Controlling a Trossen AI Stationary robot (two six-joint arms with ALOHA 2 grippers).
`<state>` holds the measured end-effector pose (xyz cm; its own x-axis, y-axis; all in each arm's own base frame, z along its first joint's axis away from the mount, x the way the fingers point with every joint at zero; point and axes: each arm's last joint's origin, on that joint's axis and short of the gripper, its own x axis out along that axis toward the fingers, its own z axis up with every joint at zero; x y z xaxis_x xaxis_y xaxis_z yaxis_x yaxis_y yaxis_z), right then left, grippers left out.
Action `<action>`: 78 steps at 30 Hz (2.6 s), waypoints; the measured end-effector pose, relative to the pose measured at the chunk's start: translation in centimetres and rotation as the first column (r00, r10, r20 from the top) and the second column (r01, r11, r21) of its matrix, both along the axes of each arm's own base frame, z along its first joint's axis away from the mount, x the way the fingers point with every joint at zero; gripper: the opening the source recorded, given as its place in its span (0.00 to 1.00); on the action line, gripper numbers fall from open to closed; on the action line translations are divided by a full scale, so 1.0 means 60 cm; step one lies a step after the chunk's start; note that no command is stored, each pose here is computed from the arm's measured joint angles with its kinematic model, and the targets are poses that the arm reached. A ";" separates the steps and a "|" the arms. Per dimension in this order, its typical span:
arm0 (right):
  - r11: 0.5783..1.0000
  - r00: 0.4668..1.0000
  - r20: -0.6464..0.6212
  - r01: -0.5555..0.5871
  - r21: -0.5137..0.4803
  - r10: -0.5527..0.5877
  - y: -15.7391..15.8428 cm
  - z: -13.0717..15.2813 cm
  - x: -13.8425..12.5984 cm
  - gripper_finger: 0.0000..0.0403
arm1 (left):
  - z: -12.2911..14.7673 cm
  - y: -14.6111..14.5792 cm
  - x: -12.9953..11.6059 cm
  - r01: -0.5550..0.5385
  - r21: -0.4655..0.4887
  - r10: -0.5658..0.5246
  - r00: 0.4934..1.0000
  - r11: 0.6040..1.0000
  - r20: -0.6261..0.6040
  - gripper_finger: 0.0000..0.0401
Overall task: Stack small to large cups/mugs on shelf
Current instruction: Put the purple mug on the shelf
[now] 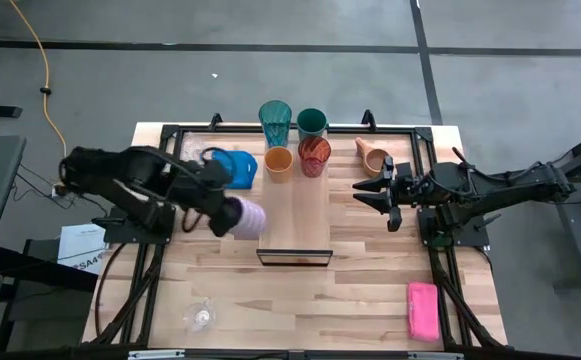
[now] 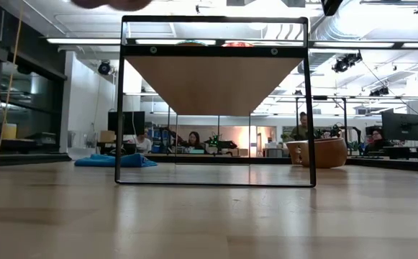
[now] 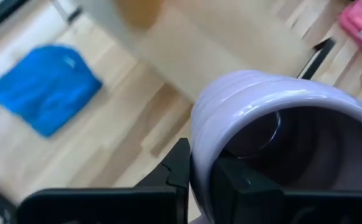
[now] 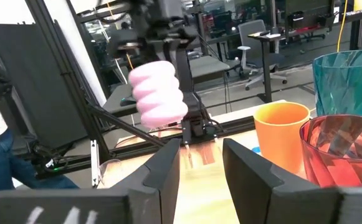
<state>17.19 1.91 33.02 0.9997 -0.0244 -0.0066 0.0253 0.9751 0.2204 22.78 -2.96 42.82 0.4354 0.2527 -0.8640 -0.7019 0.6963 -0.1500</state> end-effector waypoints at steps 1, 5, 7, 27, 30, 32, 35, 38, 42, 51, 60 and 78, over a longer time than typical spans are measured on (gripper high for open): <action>1.000 1.000 0.001 0.000 0.000 0.000 0.000 0.000 0.000 0.28 | 0.002 -0.001 0.015 0.011 0.018 -0.011 1.000 1.000 -0.002 0.04; 1.000 1.000 -0.002 0.000 0.002 0.000 0.000 0.000 0.000 0.28 | -0.007 0.010 0.069 0.025 0.067 -0.022 0.999 0.997 -0.049 0.04; 1.000 1.000 -0.003 0.000 0.002 0.000 0.000 -0.001 0.000 0.28 | -0.021 0.021 0.092 0.016 0.087 -0.010 0.997 0.996 -0.078 0.04; 0.999 1.000 -0.010 0.001 0.037 0.000 0.000 -0.002 0.000 0.28 | -0.093 0.153 0.164 -0.047 -0.150 0.016 0.980 0.988 -0.200 0.04; 0.999 1.000 -0.013 0.001 0.036 0.000 0.000 -0.002 0.000 0.28 | -0.091 0.160 0.168 -0.053 -0.149 0.028 0.987 0.988 -0.161 0.04; 0.999 1.000 -0.019 0.001 0.035 0.000 0.000 -0.003 0.000 0.28 | -0.092 0.162 0.165 -0.057 -0.158 0.028 0.983 0.986 -0.180 0.04; 0.999 1.000 -0.020 0.001 0.035 0.000 0.000 -0.003 0.000 0.28 | -0.094 0.161 0.166 -0.044 -0.155 0.015 0.983 0.987 -0.184 0.04; 0.999 1.000 -0.026 0.001 0.034 0.000 0.000 -0.004 0.000 0.28 | -0.097 0.159 0.171 -0.036 -0.155 0.007 0.982 0.987 -0.186 0.04; 0.999 1.000 -0.026 0.001 0.034 0.000 0.000 -0.004 0.000 0.28 | -0.096 0.159 0.174 -0.021 -0.149 -0.004 0.987 0.989 -0.162 0.04; 0.999 1.000 -0.026 0.001 0.034 0.000 0.000 -0.004 0.000 0.28 | -0.092 0.156 0.161 0.005 -0.146 -0.036 0.977 0.989 -0.209 0.04; 0.999 1.000 -0.026 0.001 0.034 0.000 0.000 -0.004 0.000 0.28 | -0.078 0.151 0.151 0.048 -0.119 -0.069 0.981 0.992 -0.180 0.04; 0.999 0.999 -0.039 0.002 0.033 0.000 0.000 -0.007 0.000 0.28 | 0.068 -0.026 -0.055 0.539 -0.040 -0.532 0.839 0.841 0.114 0.04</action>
<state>17.18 1.91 32.63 0.9986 -0.0246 -0.0468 0.0355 0.9674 0.2509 19.46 -4.52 46.88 0.5659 -0.1013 -0.8182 -0.2026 0.9449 -0.2571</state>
